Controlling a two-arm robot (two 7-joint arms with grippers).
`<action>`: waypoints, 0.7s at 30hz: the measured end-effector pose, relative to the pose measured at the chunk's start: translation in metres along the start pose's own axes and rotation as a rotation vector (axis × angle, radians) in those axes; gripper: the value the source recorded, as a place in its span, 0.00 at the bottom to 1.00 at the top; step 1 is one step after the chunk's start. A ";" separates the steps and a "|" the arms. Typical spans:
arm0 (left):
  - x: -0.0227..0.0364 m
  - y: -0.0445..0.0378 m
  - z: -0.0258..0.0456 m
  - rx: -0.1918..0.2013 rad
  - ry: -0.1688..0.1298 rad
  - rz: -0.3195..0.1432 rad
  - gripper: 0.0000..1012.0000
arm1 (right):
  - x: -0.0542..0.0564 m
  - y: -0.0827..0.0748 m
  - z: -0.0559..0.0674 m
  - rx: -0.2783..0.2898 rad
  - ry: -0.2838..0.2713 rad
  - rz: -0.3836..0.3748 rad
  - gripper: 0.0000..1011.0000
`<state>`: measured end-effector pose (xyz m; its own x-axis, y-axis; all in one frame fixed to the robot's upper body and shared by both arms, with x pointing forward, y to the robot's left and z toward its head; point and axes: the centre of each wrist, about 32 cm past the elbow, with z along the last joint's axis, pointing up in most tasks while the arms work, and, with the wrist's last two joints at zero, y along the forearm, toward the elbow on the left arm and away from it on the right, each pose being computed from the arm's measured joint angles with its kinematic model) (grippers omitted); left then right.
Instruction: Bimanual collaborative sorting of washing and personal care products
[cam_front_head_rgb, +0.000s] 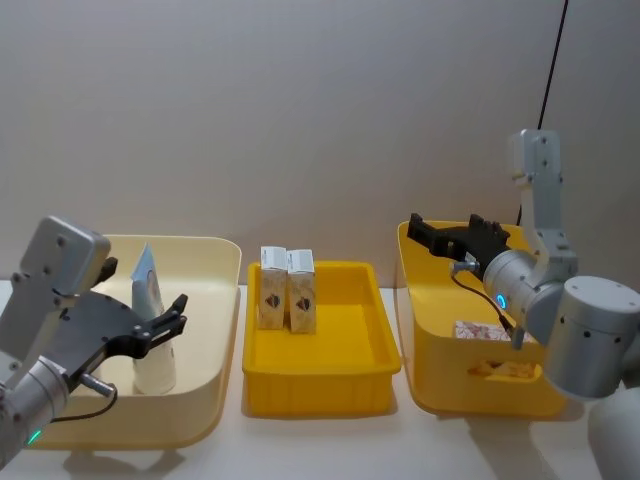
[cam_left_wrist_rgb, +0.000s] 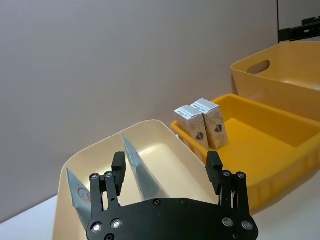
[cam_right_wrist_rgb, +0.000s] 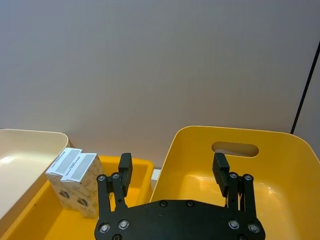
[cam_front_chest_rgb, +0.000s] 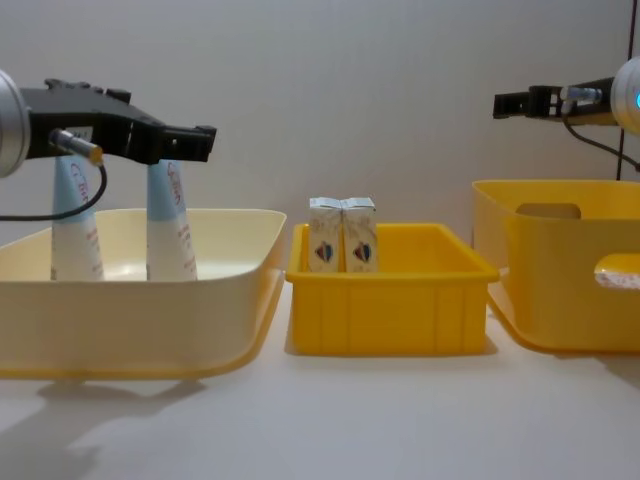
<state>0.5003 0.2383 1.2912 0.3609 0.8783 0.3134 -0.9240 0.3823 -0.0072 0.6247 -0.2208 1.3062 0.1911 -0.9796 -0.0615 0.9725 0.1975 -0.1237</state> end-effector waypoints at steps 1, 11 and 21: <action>0.0008 -0.0002 -0.0016 0.001 0.006 0.003 0.99 | 0.000 0.000 0.000 0.000 0.000 0.000 0.99; 0.0100 -0.0052 -0.0200 0.025 0.070 0.012 0.99 | 0.000 0.000 0.000 0.000 0.000 0.000 0.99; 0.0213 -0.0166 -0.0325 0.055 0.092 -0.024 0.99 | 0.000 0.000 0.000 0.000 0.000 0.000 0.99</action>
<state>0.5275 0.2600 1.2671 0.3908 0.8927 0.2244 -0.9196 0.3895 0.0519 0.6247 -0.2208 1.3062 0.1911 -0.9797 -0.0615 0.9725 0.1974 -0.1236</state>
